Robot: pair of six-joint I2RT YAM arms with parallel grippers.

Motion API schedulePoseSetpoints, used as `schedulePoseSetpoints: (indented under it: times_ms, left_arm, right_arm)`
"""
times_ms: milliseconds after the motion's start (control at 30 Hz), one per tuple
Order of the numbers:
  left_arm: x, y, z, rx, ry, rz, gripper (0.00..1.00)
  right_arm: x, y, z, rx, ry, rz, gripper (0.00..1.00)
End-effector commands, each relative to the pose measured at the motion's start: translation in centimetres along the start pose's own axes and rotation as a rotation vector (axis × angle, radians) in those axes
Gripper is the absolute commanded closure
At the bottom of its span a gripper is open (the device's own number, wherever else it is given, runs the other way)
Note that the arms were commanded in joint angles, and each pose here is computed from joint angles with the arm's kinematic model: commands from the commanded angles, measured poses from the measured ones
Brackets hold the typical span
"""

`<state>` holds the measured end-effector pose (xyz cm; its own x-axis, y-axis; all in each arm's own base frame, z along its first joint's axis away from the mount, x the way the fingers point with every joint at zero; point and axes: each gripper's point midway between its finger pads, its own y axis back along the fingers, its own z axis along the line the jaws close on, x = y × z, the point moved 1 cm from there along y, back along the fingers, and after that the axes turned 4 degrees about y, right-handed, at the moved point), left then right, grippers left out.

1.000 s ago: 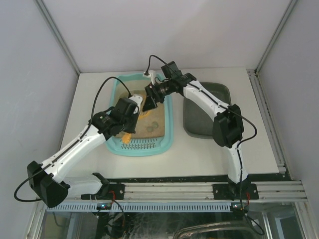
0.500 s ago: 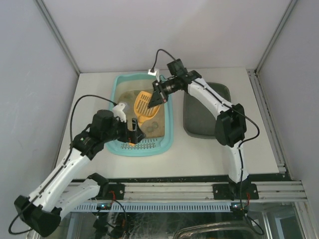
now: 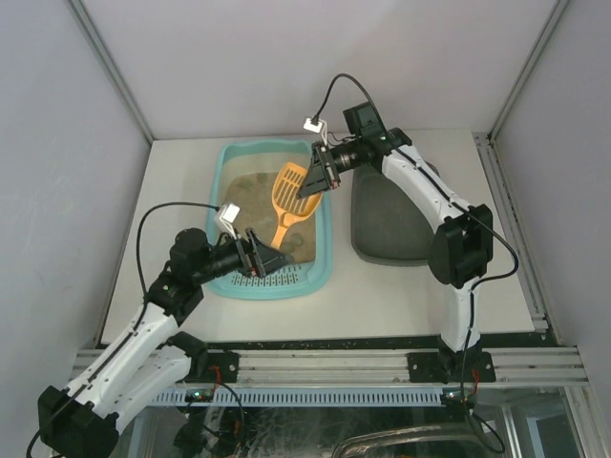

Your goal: Clean the litter box

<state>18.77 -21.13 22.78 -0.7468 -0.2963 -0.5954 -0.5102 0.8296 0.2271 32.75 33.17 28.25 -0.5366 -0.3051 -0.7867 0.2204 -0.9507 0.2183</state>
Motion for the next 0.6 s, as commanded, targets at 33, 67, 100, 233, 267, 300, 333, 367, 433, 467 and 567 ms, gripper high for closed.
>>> schedulePoseSetpoints:
  times_ms: [33,67,100,233,267,300,333,367,433,467,567]
  left_arm:
    - [-2.3,0.0,-2.6,0.199,0.126,-0.185,0.01]
    - [-2.5,0.1,-2.5,0.202,0.132,-0.209,0.03]
    - [-2.6,0.4,-2.6,0.204,0.129,-0.231,0.04]
    - [-3.0,1.0,-2.6,0.19,0.101,-0.27,0.13]
    - [-3.1,1.2,-2.7,0.191,0.095,-0.276,0.14]
    - [-3.1,1.3,-2.8,0.194,0.092,-0.284,0.15]
    - [-3.2,1.4,-2.8,0.195,0.089,-0.293,0.16]
    - [-3.3,1.6,-2.9,0.2,0.086,-0.305,0.18]
    - [-3.4,1.9,-3.1,0.209,0.082,-0.323,0.2]
    - [-3.4,1.9,-3.2,0.213,0.081,-0.321,0.21]
    - [-3.0,1.6,-3.2,0.221,0.087,-0.293,0.21]
  right_arm:
    - [-0.9,-0.2,2.2,-0.039,0.071,-0.008,1.0]
    - [-0.9,-0.2,2.2,-0.036,0.07,-0.007,1.0]
    - [-0.8,-0.1,2.1,-0.033,0.069,-0.007,1.0]
    - [-0.8,0.2,1.9,-0.022,0.068,-0.009,1.0]
    - [-0.8,0.3,1.8,-0.019,0.068,-0.01,1.0]
    - [-0.8,0.3,1.7,-0.017,0.065,-0.01,1.0]
    - [-0.8,0.3,1.5,-0.013,0.063,-0.01,1.0]
    - [-0.8,0.3,1.4,-0.011,0.061,-0.01,1.0]
    - [-0.7,0.3,1.2,-0.008,0.056,-0.009,1.0]
    - [-0.6,0.2,1.1,-0.008,0.056,-0.008,1.0]
    - [-0.5,0.1,1.1,-0.008,0.053,-0.005,1.0]
